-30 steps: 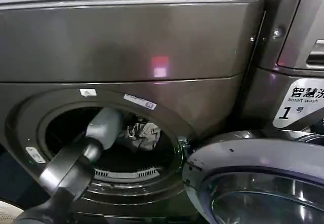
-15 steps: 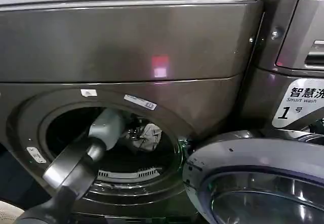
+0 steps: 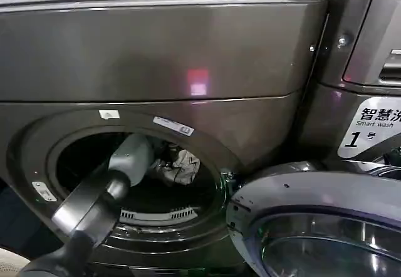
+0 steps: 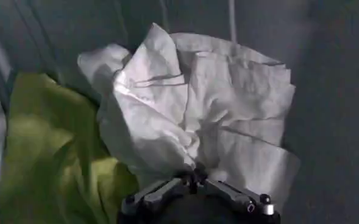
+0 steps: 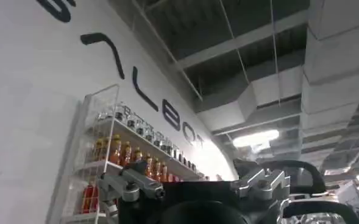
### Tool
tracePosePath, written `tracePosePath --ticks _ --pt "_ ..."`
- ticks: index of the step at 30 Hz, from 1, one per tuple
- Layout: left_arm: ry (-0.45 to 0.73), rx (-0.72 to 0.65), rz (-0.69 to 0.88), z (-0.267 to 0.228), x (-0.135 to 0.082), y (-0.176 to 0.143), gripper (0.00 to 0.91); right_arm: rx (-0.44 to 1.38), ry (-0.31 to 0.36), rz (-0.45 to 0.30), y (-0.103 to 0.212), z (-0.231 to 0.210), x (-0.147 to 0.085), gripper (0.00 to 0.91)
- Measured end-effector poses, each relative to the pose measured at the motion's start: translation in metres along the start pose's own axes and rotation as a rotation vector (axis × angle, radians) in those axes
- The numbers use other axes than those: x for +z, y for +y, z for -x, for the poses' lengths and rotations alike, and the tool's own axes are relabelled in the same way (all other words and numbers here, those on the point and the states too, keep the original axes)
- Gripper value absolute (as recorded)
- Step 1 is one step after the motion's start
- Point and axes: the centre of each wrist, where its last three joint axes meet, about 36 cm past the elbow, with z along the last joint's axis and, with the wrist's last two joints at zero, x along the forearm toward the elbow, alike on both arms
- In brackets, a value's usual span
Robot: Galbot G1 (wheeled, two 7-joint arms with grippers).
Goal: Grasp the clothes from the dryer.
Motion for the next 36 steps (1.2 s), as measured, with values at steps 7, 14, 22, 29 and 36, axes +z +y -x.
tracePosePath --ticks 7,14,22,29,36 --pt "-0.15 -0.127 -0.139 0.002 0.003 -0.008 0.0 -0.004 0.001 0.002 0.004 0.0 0.005 0.907" --pt "-0.331 -0.326 -0.357 0.002 0.007 -0.026 0.0 0.005 0.011 -0.009 0.004 -0.001 0.004 0.907" --pt "-0.595 -0.616 -0.636 0.002 -0.003 -0.069 0.0 0.018 0.01 -0.03 0.006 0.003 -0.001 0.907" --pt "-0.817 -0.844 -0.884 -0.008 -0.011 -0.111 0.0 0.053 -0.006 -0.04 0.002 0.004 -0.002 0.907" --pt "-0.991 -1.032 -1.05 -0.017 -0.012 -0.156 0.0 0.058 -0.022 -0.036 0.001 0.004 -0.003 0.907"
